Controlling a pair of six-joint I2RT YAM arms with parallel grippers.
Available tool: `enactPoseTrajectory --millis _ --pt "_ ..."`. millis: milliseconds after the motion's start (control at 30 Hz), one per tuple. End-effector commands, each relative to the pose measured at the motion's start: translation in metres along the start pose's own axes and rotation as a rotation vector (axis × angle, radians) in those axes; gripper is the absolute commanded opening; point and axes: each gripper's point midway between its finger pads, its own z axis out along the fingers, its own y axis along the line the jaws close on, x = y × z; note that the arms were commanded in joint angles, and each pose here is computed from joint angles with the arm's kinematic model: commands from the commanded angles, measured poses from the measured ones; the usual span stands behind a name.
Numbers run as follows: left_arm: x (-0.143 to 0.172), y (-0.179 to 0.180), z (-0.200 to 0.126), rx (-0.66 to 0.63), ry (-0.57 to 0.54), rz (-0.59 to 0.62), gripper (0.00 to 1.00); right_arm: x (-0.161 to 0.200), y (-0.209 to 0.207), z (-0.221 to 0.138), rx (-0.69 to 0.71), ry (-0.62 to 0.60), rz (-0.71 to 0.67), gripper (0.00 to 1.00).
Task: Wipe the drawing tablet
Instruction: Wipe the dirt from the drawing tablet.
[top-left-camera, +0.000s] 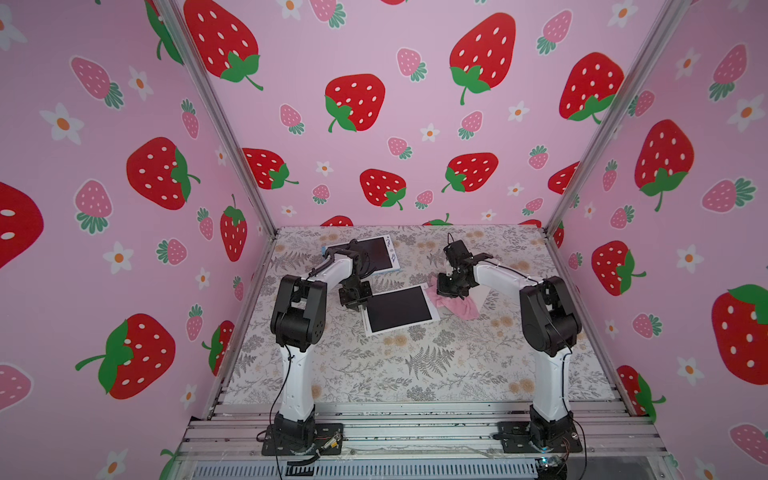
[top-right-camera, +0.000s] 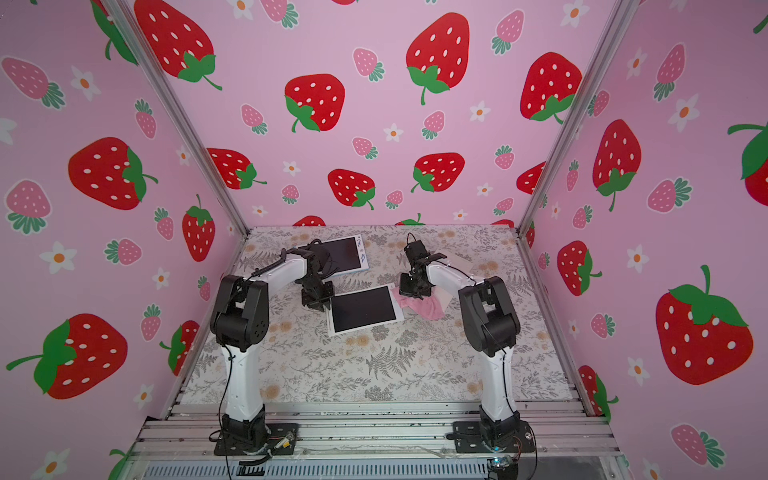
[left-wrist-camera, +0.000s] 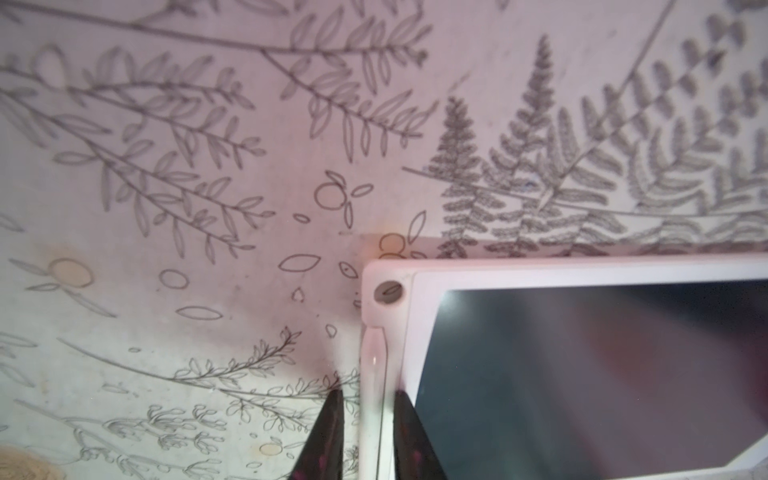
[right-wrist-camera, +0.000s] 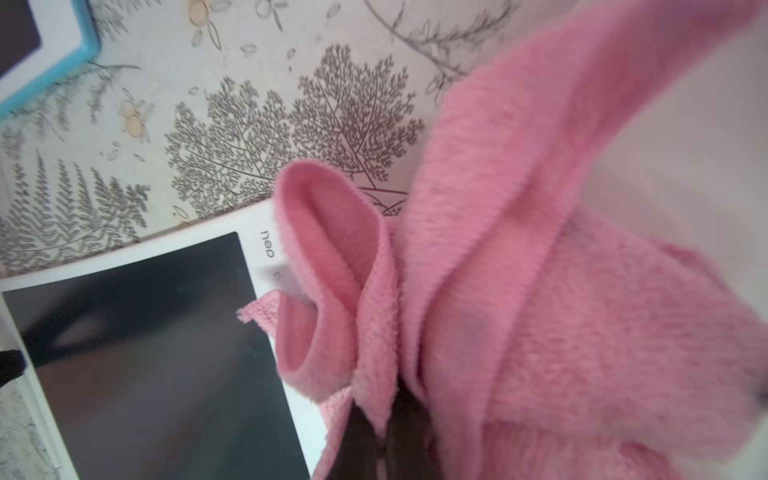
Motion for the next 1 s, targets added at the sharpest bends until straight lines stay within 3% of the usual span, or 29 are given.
enactPoseTrajectory --millis 0,300,633,800,967 --pt "0.022 0.025 0.041 -0.126 0.121 0.003 0.24 -0.020 -0.007 -0.033 -0.006 -0.030 0.070 0.00" --pt "0.017 0.016 0.041 -0.078 0.119 -0.001 0.26 -0.038 0.020 -0.011 -0.083 0.044 0.055 0.07" --pt "0.018 0.016 0.045 -0.077 0.125 -0.005 0.26 -0.004 0.034 0.031 -0.061 0.169 0.032 0.07" --pt "0.018 0.018 0.046 -0.081 0.128 -0.004 0.26 0.006 0.039 0.045 -0.039 0.220 -0.010 0.21" --pt "0.018 0.018 0.047 -0.082 0.129 -0.008 0.26 0.019 0.023 0.057 0.067 0.248 -0.023 0.34"
